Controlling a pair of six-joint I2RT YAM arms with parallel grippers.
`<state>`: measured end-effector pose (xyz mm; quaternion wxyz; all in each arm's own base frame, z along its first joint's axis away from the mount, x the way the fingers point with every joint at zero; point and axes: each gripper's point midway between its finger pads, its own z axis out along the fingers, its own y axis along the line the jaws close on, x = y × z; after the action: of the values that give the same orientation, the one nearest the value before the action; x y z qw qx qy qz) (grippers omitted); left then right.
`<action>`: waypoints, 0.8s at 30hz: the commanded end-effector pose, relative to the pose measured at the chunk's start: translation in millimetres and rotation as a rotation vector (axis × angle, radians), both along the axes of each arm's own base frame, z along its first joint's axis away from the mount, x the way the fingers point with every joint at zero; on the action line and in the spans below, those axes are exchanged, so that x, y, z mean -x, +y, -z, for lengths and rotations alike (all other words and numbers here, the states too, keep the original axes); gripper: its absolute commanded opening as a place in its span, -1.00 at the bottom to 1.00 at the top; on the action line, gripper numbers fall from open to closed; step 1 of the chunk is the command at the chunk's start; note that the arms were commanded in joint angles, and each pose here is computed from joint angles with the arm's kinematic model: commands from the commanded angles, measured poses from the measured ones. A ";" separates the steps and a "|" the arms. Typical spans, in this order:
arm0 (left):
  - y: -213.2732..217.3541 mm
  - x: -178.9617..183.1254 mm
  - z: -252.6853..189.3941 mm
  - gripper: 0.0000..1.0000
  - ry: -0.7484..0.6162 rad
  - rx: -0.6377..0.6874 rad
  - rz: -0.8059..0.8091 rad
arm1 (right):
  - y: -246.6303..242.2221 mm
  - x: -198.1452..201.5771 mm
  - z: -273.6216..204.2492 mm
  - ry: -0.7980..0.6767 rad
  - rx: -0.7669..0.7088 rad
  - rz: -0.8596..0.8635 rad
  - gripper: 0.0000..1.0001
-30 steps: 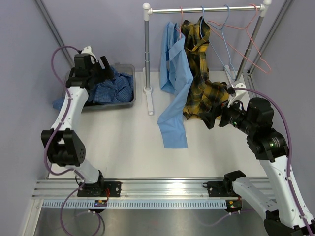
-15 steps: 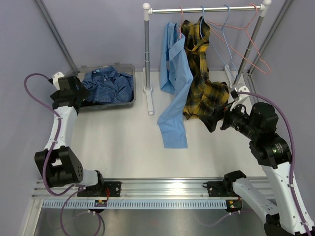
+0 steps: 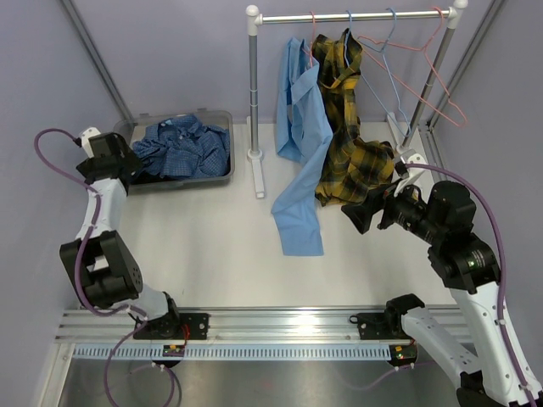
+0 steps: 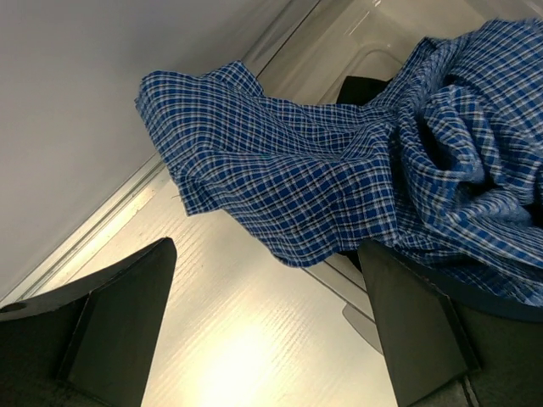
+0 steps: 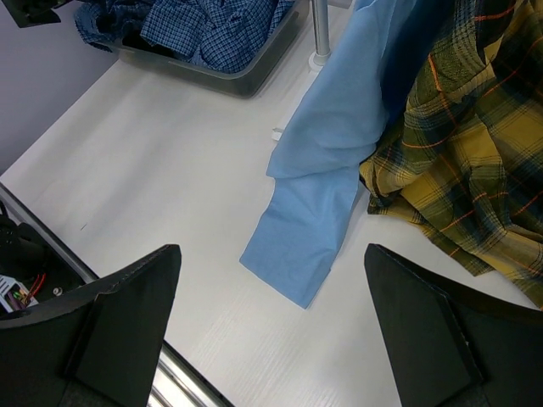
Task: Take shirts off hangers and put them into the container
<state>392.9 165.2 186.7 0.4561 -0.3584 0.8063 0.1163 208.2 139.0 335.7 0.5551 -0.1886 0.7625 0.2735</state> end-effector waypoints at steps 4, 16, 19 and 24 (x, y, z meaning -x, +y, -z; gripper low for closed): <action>14.2 -33.7 3.9 0.79 0.001 -0.037 0.026 | 3.8 -4.0 -6.5 -0.030 0.007 -0.013 0.99; 10.8 -83.8 12.2 -1.00 0.003 -0.013 0.130 | 3.7 -12.0 -3.0 -0.001 0.028 -0.002 0.99; -7.3 -93.9 -11.7 -1.00 -0.038 -0.044 0.184 | 4.0 -14.2 -3.6 0.008 0.031 -0.001 0.98; -49.7 -123.5 -56.8 -1.00 -0.116 -0.101 0.328 | 6.7 -18.5 -5.7 0.031 0.036 -0.007 0.99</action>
<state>485.5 146.2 181.6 0.4583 -0.2643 0.8436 0.0917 226.7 144.3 320.9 0.5211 -0.1874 0.7887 0.2668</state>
